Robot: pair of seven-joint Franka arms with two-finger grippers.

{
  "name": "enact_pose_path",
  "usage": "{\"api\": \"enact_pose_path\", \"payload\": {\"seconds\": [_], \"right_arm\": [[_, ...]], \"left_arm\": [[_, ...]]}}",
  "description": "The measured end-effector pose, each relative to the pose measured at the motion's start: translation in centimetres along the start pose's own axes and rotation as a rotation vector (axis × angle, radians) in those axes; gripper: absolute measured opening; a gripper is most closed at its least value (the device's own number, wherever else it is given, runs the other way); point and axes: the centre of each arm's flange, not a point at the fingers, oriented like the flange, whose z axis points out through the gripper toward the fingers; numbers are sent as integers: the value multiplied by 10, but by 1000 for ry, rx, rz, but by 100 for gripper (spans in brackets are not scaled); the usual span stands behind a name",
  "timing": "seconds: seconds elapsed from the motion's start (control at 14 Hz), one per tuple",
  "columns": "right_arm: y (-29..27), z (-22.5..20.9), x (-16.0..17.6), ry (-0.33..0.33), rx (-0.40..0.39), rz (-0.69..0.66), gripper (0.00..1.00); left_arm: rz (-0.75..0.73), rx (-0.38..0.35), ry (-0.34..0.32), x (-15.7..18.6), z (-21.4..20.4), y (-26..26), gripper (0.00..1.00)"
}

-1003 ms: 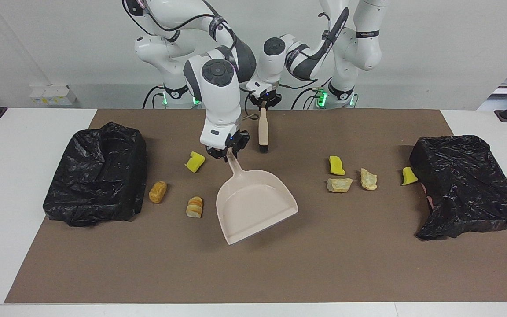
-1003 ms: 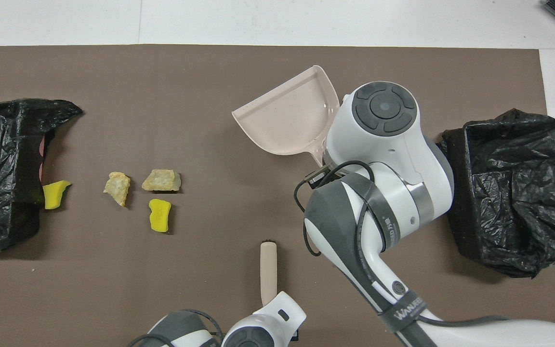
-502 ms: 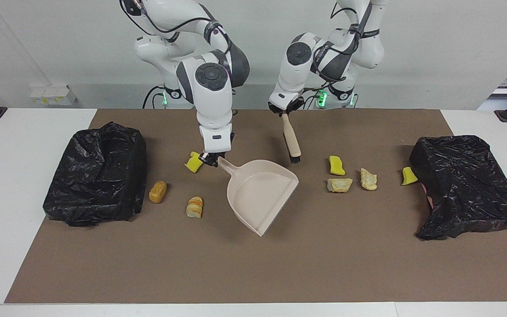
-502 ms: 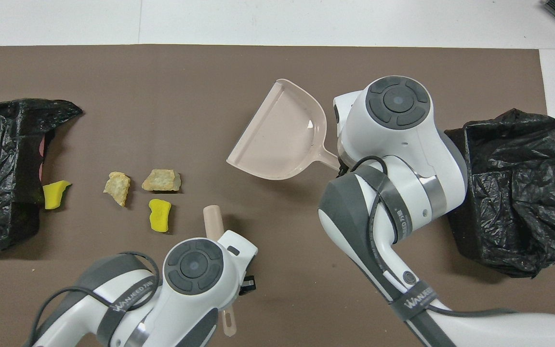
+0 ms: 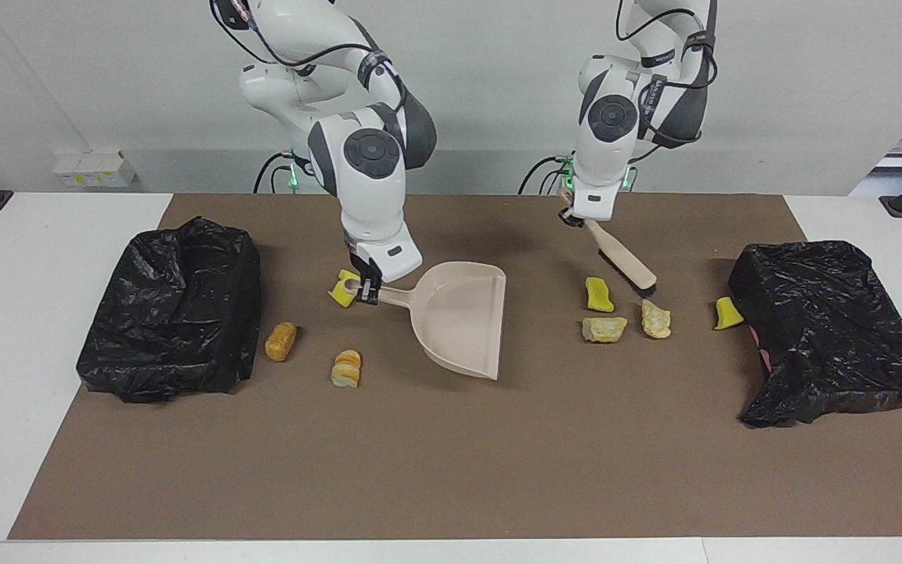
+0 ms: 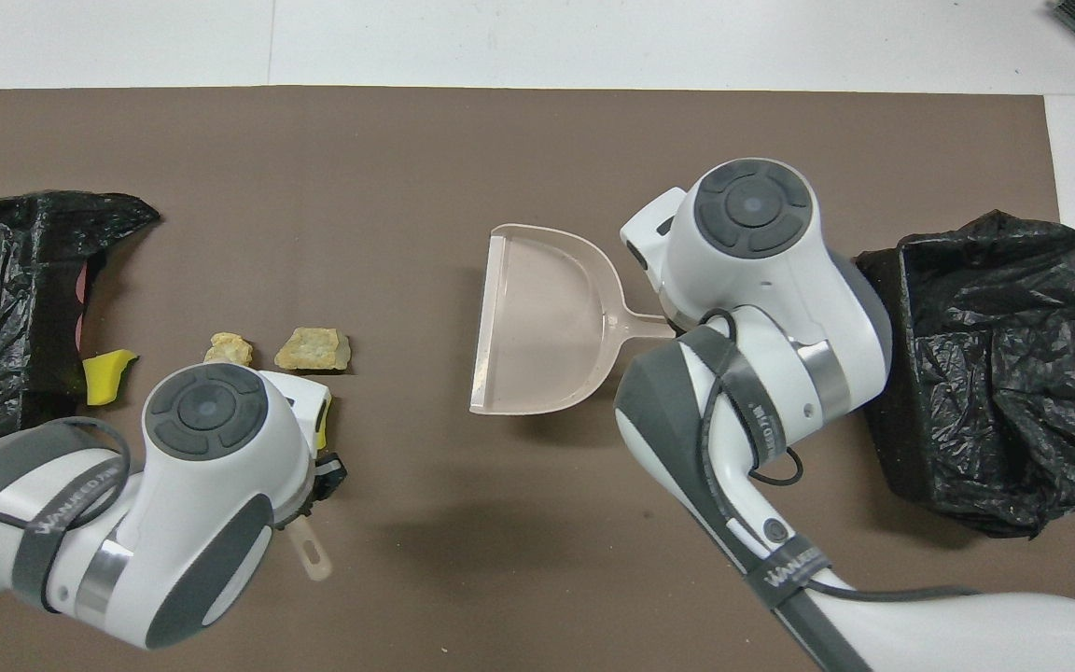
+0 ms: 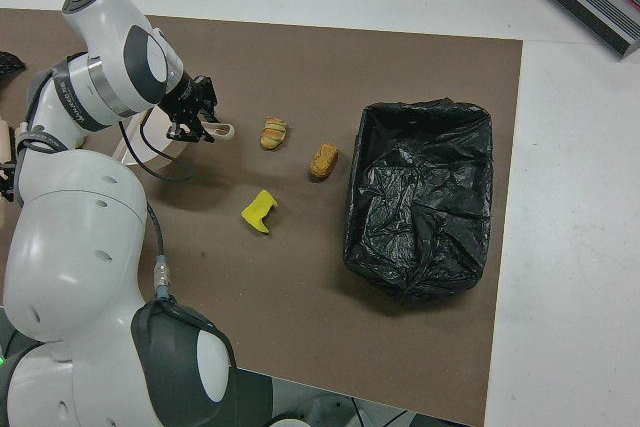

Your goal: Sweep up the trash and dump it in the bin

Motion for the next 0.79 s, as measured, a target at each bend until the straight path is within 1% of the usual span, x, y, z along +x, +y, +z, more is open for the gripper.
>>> {"api": "enact_pose_path", "payload": {"seconds": [0.14, 0.29, 0.5, 0.64, 0.79], "right_arm": [[-7, 11, 18, -35, -5, -43, 31], [-11, 24, 32, -62, -11, -78, 31], [-12, 38, 44, -62, -12, -93, 31], [-11, 45, 48, -60, -11, -73, 31], [-15, 52, 60, -52, -20, -43, 31]], "left_arm": [[-58, 27, 22, 32, 5, -23, 26], [-68, 54, 35, 59, 14, -47, 26], [16, 72, 48, 97, 26, -83, 26], [84, 82, 56, 121, 38, -105, 26], [176, 100, 55, 138, 52, -115, 26]]}}
